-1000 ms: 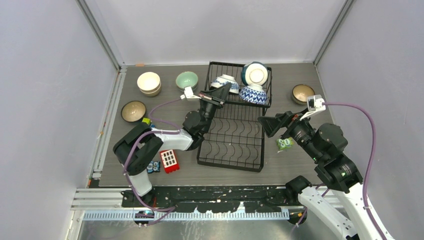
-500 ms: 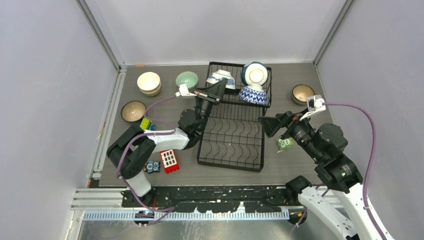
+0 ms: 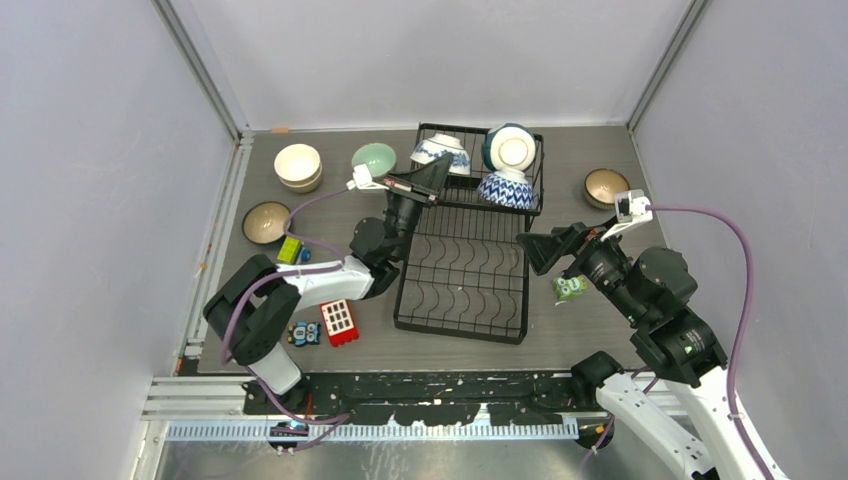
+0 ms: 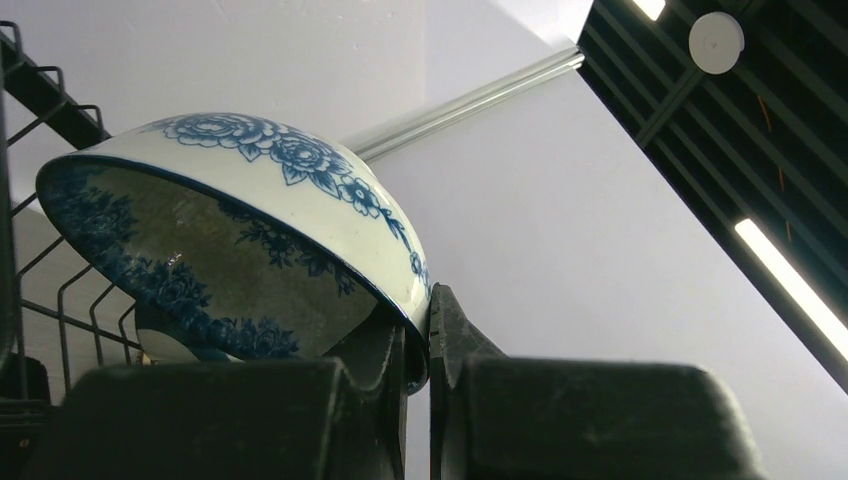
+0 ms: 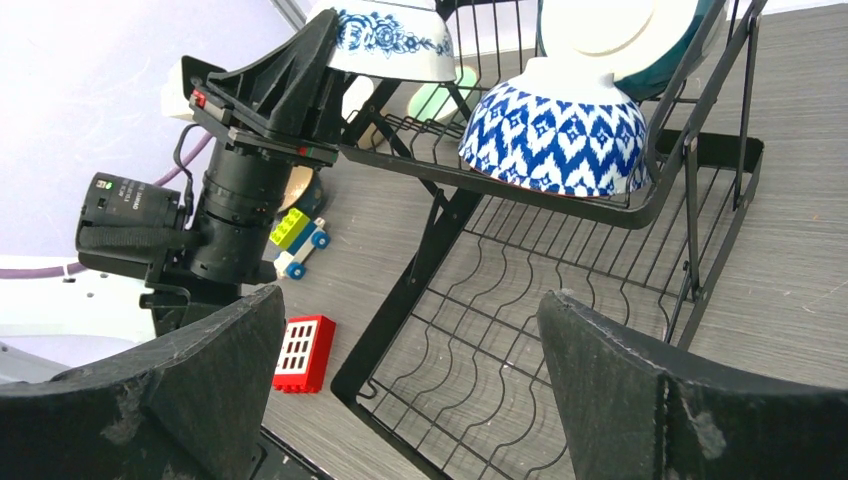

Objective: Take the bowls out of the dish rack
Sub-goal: Pick up the bowl from the dish rack, then place the bowl at the center of the board.

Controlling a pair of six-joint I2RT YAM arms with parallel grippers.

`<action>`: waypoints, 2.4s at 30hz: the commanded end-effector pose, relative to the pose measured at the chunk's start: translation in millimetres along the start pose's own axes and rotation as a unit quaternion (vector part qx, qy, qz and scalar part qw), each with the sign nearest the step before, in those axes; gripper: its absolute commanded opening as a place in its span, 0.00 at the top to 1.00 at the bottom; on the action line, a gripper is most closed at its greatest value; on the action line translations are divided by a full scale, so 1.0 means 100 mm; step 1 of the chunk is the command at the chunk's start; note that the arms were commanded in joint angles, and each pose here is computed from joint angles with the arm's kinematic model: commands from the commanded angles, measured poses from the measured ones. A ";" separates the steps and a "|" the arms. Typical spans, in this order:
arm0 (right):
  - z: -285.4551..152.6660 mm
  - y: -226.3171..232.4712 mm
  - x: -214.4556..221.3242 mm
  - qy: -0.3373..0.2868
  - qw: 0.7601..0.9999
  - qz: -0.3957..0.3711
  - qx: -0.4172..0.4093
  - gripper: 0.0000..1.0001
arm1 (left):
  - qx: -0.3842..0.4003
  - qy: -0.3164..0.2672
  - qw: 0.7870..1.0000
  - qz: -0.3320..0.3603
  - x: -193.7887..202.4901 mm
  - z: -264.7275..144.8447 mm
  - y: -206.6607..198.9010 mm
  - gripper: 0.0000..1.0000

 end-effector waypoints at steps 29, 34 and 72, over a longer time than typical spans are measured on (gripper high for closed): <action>0.21 0.82 -0.74 0.027 0.985 0.046 -0.164 0.01 | -0.040 0.257 0.882 0.393 -1.10 -1.42 -1.18 1.00; 0.37 1.03 -0.80 0.100 0.982 0.022 -0.161 0.05 | -0.069 0.344 0.824 0.445 -1.17 -1.71 -1.08 1.00; 1.33 1.71 0.28 0.338 0.925 -0.173 -0.023 0.06 | 0.221 0.515 0.343 0.754 -1.55 -2.37 -0.59 1.00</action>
Point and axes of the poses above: each gripper's point midway between its finger pads, its own z axis out along the fingers, its own y axis along the line the jaws close on, x = y × z, the point moved 8 cm from there along -z, back along the fingers, and after that the axes turned 3 degrees about z, right-handed, at the moved point
